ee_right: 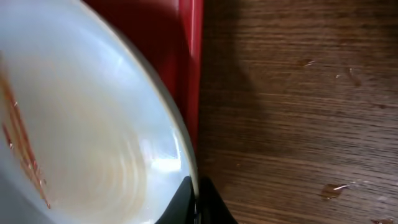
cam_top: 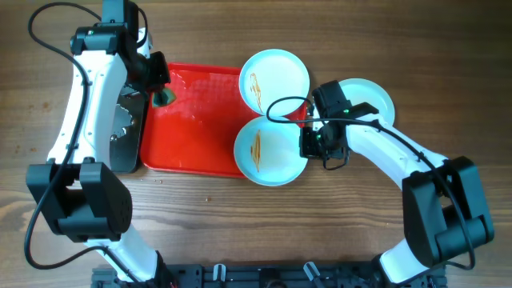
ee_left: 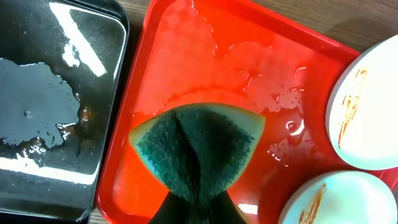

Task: Clean dirty plates on tray and stack at the side
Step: 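Grasp the left plate rim with the right gripper and pull it center, then scrub the held plate with the sponge in the left gripper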

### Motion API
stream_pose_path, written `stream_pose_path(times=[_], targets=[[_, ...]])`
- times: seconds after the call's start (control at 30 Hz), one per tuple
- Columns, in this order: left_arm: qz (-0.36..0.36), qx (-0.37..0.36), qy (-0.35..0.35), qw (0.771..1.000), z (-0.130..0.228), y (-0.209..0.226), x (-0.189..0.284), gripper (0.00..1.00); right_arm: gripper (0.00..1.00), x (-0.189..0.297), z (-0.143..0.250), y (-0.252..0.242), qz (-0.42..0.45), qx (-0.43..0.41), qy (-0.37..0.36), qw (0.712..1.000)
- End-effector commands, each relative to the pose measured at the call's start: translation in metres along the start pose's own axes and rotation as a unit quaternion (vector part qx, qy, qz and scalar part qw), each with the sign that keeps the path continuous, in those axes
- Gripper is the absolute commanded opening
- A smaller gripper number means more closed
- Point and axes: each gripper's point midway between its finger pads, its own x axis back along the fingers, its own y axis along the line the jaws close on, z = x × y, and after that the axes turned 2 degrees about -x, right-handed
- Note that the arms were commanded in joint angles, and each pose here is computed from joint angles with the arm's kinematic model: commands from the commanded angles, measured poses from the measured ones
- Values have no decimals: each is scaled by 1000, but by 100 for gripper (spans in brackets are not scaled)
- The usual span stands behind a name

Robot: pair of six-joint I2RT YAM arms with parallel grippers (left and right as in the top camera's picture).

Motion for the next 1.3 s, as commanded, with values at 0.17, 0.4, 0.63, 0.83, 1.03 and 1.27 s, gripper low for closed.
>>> stream_pose_path(times=[0.17,0.4,0.63,0.83,1.03,1.27], targets=[[7,-10,6,1000,1,-2,-6,4,4,51,-42,102,-102,-19,-93,990],[7,-10,3,1000,0,-3,-6,4,4,-24,-31,141,-41,-63,-142,987],[15,-10,5,1000,1,-5,-6,4,40,-31,-43,148,-87,-29,-111,989],[32,-8,32,999,16,-9,-19,4,35,-65,-33,155,-140,-32,-33,989],[28,-14,71,997,53,-6,-66,4,9,-71,-34,154,-138,-45,-29,989],[18,-91,27,995,94,-32,-141,4,5,-71,-34,153,-137,-42,-29,989]])
